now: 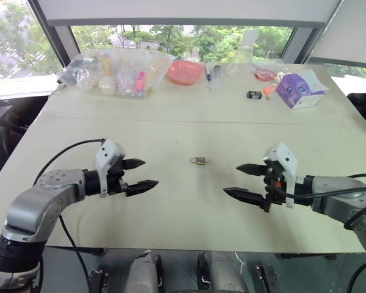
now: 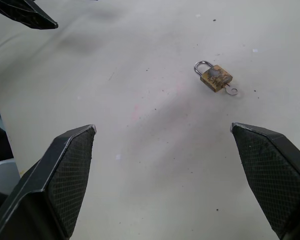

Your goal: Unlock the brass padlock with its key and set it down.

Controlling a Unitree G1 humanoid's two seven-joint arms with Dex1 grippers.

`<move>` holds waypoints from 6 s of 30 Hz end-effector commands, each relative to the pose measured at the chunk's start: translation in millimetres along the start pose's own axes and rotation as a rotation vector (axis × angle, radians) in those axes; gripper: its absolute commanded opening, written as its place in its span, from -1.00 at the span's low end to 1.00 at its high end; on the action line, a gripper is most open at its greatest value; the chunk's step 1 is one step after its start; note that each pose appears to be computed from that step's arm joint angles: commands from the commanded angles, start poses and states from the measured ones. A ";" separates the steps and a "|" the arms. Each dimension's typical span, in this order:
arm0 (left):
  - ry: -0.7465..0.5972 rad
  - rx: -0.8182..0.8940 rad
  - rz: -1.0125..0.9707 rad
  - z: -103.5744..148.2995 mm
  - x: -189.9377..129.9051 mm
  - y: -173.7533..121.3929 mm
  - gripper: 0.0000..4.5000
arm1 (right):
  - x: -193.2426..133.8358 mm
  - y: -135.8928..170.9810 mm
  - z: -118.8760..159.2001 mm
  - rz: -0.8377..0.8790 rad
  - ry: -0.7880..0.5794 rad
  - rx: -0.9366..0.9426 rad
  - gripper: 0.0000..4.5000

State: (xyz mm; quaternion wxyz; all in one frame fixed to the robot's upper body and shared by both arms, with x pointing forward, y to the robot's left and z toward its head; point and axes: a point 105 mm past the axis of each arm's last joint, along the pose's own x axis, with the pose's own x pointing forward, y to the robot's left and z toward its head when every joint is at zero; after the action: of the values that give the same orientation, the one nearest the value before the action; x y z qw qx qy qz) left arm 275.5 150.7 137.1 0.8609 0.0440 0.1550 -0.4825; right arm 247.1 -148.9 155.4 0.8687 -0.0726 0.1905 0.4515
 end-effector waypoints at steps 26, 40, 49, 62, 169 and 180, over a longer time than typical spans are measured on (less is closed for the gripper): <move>0.035 0.111 -0.001 9.9 -0.2 12.6 1.00 | 4.0 -10.8 9.7 -0.079 -0.051 -0.041 0.98; 0.237 0.436 -0.390 41.1 106.0 32.1 1.00 | 19.9 -20.1 10.3 -0.174 -0.031 -0.080 0.98; 0.298 0.536 -0.449 51.5 165.3 19.0 1.00 | 21.1 -22.5 3.6 -0.321 -0.078 -0.033 0.98; 0.437 0.558 -0.472 11.1 191.0 1.5 0.75 | 17.6 -21.3 1.8 -0.385 -0.109 0.000 1.00; -0.656 1.560 0.102 133.0 82.7 -47.4 -0.69 | 41.5 -24.4 103.9 0.121 -0.703 1.156 -0.97; -0.474 1.262 0.011 136.4 87.4 -12.8 -0.69 | 27.2 -3.1 105.8 0.075 -0.628 0.560 -0.71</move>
State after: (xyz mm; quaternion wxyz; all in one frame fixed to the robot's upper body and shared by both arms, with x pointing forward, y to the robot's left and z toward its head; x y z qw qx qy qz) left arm 339.1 41.7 220.5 0.6843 0.4450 -0.3331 -0.4720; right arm 301.3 -102.5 229.2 0.8554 0.3481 0.0668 0.3777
